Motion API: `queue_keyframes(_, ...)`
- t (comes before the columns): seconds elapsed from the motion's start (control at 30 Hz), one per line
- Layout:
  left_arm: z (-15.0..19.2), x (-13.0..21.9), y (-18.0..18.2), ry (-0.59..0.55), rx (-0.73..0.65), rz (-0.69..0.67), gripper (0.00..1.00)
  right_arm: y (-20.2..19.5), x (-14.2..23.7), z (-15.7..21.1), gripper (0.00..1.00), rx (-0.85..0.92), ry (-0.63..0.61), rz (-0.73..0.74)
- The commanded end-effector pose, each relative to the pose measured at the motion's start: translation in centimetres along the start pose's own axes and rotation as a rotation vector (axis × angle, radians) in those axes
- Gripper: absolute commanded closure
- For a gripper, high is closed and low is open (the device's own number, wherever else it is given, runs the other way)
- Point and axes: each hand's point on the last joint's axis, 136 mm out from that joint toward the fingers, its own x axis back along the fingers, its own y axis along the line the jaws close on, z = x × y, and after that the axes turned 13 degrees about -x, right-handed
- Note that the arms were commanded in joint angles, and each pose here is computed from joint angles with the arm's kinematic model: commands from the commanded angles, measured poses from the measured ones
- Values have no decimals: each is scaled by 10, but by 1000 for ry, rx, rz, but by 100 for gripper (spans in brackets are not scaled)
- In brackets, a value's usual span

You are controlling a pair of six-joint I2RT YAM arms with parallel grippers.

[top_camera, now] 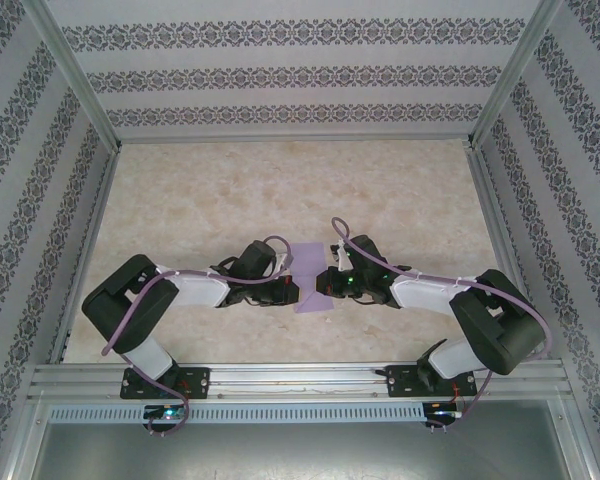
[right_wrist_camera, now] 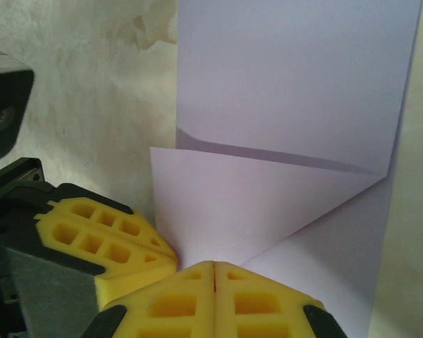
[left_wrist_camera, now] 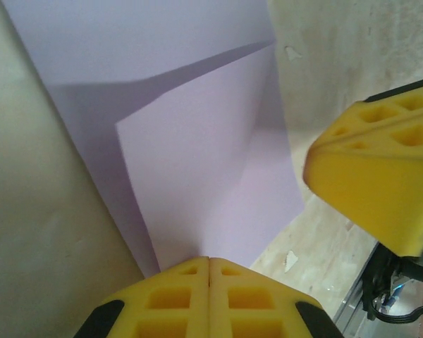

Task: Fold a paper plane with a square sheet of paper (fold left side to right side)
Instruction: Fold the triangle a second time at the center of the table.

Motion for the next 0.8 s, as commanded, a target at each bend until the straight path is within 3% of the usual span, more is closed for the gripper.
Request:
queue_keyframes(0.0,-6,-3,4,-32,0,-5,96,11,-4,-2,100,13,1,-24)
queue_keyframes(0.4,0,-10,12,-25,24,-11,96,20,-22,-4,100,26,12,-19)
queue_keyframes(0.77,3,-10,17,-17,28,-28,95,-1,-32,-12,100,7,-7,43)
